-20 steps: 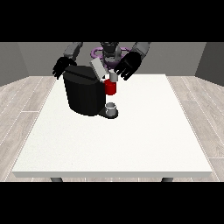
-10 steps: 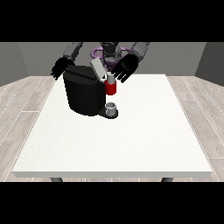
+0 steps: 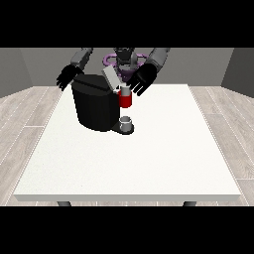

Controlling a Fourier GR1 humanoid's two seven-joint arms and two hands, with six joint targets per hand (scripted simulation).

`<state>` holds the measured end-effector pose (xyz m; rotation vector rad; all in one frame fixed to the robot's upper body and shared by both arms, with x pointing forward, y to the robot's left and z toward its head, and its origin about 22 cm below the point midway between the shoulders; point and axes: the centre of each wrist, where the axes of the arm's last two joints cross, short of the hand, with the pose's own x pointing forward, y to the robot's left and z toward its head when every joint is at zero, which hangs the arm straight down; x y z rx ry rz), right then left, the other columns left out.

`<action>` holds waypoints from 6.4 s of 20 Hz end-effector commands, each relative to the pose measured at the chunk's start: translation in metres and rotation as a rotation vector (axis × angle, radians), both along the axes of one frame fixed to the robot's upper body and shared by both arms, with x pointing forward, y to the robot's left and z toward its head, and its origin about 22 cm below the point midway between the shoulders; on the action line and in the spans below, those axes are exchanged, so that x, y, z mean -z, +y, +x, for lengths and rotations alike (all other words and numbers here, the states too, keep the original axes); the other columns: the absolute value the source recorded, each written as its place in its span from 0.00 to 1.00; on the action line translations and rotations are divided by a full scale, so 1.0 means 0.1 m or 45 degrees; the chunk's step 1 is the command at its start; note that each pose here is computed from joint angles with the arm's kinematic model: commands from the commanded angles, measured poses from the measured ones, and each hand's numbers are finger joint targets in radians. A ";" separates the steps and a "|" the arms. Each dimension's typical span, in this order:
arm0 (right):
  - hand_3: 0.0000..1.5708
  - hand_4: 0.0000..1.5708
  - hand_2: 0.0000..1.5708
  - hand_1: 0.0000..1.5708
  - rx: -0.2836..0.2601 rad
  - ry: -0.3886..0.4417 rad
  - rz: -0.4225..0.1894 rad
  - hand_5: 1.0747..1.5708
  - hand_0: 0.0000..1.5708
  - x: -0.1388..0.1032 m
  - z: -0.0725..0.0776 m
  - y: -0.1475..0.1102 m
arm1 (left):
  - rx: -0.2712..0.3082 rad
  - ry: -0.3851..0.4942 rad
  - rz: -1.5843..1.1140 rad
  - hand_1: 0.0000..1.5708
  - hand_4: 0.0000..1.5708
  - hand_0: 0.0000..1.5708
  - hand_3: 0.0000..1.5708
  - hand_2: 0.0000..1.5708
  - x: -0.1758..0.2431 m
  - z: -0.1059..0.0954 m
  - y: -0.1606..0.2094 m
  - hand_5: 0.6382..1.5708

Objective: Insert the coffee pod into the coffee machine and close the lid

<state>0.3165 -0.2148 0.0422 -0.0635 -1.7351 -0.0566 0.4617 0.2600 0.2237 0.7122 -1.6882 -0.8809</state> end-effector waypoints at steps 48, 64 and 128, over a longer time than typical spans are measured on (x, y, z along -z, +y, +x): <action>0.00 0.24 0.00 0.00 0.112 0.058 0.007 1.00 0.00 0.18 0.04 -0.10 | 0.091 0.075 0.192 0.00 0.00 0.00 0.00 0.00 0.02 -0.01 0.00 1.00; 0.00 0.24 0.00 0.00 0.291 0.321 0.065 1.00 0.00 0.87 -0.56 -0.49 | 0.136 0.358 -0.742 0.00 0.00 0.00 0.00 0.00 1.74 -0.41 -0.18 1.00; 0.00 0.00 0.00 0.00 -0.292 0.011 -0.208 1.00 0.00 -0.28 0.70 -0.17 | 0.083 0.243 -1.179 0.00 0.00 0.00 0.00 0.00 1.83 -1.49 0.13 1.00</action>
